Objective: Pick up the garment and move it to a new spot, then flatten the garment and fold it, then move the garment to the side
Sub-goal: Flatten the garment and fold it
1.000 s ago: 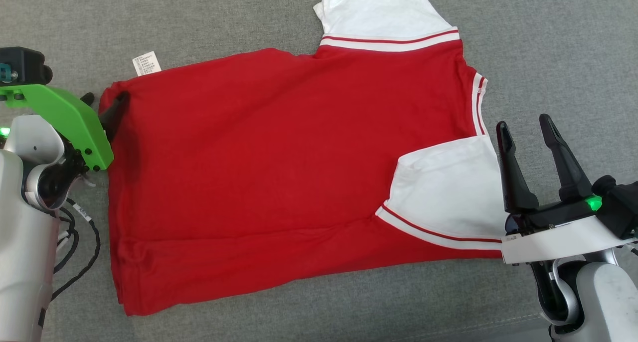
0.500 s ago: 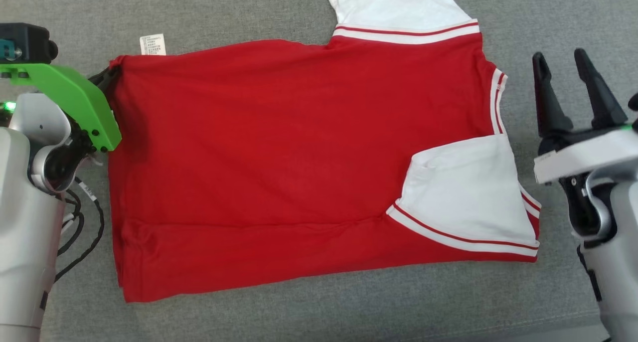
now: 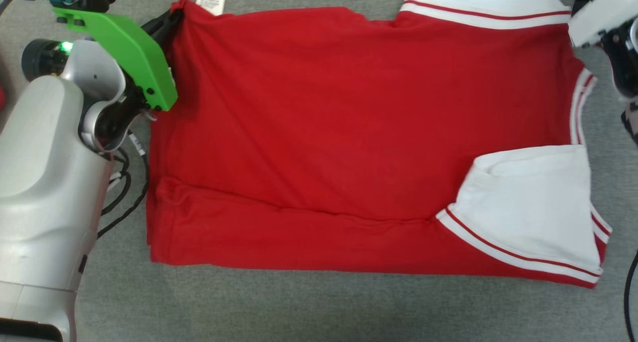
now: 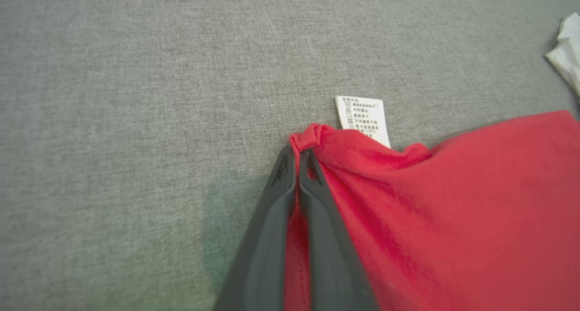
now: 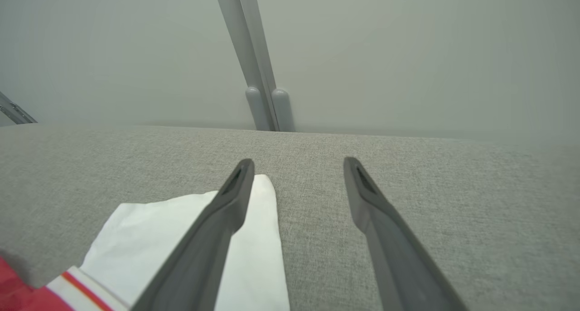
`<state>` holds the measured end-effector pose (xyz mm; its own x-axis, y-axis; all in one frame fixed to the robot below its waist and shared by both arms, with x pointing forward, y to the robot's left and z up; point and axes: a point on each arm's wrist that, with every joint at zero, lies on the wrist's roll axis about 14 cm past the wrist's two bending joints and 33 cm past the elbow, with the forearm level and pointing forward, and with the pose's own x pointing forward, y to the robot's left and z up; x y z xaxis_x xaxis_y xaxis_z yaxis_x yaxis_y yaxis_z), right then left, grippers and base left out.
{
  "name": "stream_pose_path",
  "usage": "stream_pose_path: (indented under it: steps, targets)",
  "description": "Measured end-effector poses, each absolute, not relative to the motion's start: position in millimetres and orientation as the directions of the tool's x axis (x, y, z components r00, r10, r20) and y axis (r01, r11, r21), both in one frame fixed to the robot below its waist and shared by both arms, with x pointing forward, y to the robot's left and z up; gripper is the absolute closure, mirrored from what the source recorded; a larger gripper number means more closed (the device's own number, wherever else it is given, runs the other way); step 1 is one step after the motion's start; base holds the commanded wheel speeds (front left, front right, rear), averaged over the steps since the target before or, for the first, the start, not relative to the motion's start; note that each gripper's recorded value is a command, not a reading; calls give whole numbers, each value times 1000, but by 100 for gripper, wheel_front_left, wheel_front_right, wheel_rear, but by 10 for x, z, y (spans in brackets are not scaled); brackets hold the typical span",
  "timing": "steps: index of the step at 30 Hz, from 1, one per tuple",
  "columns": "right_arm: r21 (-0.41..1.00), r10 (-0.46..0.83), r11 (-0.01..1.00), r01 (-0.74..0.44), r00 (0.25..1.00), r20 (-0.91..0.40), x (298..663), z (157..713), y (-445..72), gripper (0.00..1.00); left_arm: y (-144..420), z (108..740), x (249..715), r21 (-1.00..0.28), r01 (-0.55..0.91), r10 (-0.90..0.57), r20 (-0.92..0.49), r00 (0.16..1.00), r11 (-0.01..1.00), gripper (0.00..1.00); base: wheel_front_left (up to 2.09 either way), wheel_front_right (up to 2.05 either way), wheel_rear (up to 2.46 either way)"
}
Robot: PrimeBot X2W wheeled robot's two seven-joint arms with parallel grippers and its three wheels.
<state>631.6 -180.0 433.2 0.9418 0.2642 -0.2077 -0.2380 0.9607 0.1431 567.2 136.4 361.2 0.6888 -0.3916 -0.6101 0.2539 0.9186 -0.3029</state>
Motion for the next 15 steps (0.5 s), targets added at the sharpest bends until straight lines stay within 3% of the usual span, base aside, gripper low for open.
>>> stream_pose_path:
  steps: [8, 15]
  targets:
    - [143, 349, 937, -319, 860, -371, 6646, 3962, -1440, 0, 1413, 3502, 5712, -317, 237, -388, -605, 695, 918, 100, 0, 0, 0]
    - [147, 372, 925, -349, 762, -531, 6676, 3686, -1339, 0, 1453, 3458, 5724, -327, 226, -387, -601, 699, 917, 100, 0, 0, 0]
